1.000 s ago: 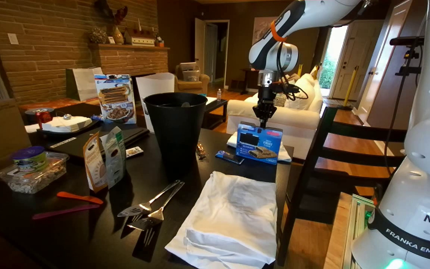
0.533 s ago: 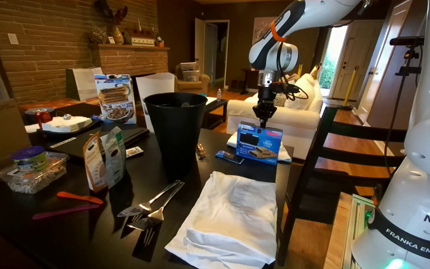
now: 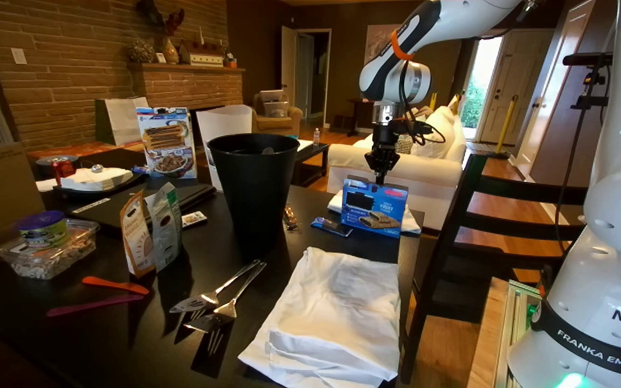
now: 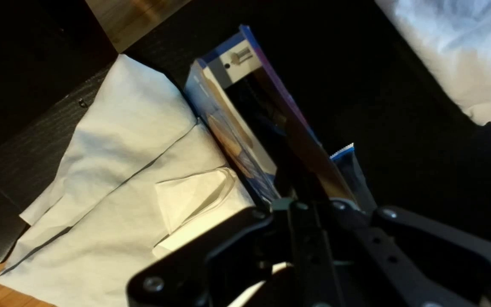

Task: Put the left packet in the blue box

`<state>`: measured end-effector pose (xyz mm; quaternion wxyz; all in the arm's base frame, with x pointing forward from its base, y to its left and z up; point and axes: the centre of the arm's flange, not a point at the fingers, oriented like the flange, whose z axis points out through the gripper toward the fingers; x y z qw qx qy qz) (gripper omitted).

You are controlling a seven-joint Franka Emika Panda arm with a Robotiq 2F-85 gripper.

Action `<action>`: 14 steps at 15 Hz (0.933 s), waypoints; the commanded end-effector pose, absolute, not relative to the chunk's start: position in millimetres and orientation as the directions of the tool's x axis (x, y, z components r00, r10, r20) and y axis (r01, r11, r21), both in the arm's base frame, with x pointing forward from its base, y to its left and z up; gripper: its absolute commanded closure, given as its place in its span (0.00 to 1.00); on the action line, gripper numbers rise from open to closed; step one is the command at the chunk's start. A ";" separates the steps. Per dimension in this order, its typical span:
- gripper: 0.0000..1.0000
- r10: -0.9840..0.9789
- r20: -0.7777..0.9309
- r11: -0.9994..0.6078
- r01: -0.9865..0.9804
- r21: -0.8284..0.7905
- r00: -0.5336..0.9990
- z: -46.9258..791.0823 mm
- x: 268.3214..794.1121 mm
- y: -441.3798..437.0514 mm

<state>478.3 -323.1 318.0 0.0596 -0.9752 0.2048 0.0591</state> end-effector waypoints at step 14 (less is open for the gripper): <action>1.00 -0.441 -0.133 -0.892 -0.450 -0.048 0.888 307.9 481.6 -329.4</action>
